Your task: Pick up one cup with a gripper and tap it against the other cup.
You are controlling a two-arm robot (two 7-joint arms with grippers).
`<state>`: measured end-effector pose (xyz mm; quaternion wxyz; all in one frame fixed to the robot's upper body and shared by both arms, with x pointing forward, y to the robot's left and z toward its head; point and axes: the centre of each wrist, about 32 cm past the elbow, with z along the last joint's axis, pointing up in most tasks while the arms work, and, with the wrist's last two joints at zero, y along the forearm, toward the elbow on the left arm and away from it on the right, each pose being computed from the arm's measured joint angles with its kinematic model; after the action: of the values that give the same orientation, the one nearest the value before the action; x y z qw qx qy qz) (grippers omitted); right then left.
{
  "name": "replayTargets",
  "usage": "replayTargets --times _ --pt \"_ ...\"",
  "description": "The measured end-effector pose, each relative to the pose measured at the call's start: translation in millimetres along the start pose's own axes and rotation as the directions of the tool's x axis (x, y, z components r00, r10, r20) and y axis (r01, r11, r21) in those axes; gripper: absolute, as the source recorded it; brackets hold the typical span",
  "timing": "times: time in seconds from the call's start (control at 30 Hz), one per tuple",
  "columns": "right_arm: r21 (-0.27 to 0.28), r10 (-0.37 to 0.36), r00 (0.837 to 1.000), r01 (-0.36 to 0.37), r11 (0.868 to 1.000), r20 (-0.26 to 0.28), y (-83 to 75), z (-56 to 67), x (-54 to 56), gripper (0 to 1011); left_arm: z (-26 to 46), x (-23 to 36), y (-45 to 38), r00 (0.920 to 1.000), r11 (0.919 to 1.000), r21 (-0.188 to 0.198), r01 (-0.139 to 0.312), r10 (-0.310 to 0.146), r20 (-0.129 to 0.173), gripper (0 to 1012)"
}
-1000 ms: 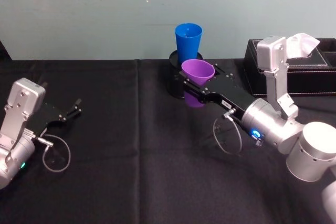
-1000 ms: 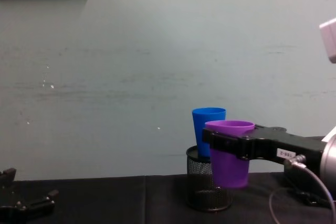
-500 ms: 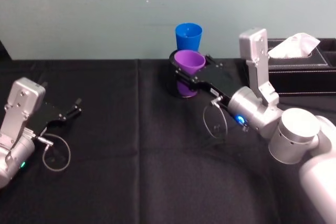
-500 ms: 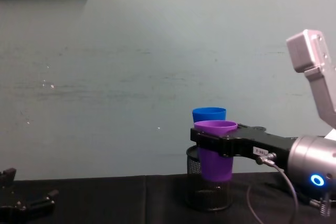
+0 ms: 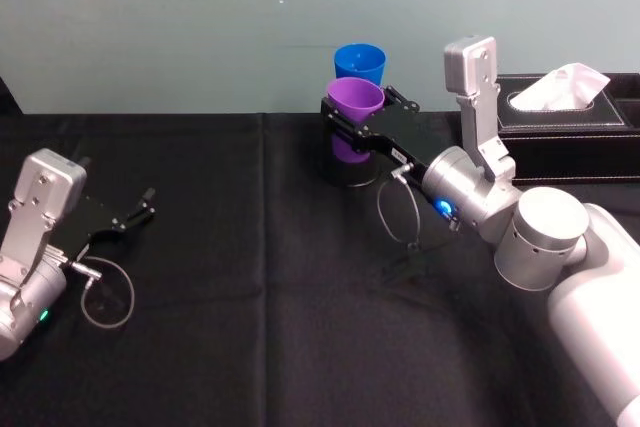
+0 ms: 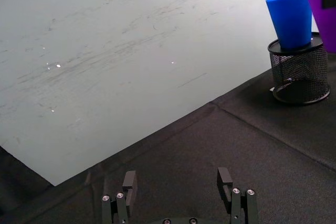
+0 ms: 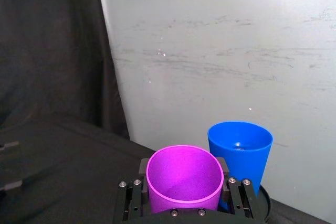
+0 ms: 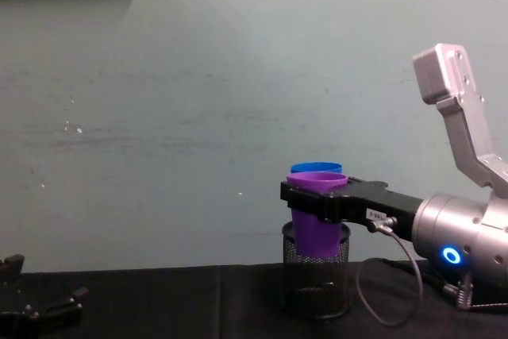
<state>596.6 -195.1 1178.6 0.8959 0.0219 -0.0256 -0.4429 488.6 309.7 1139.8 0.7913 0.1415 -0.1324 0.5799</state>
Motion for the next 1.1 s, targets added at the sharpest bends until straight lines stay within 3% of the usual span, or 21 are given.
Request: replayTargets --times 1.1 --pt "0.011 -0.031 1.000 0.031 0.999 0.001 32.0 7.0 15.3 735 0.0 0.0 0.0 1.0000 1.0000 0.000 0.000 0.000 0.000 1000"
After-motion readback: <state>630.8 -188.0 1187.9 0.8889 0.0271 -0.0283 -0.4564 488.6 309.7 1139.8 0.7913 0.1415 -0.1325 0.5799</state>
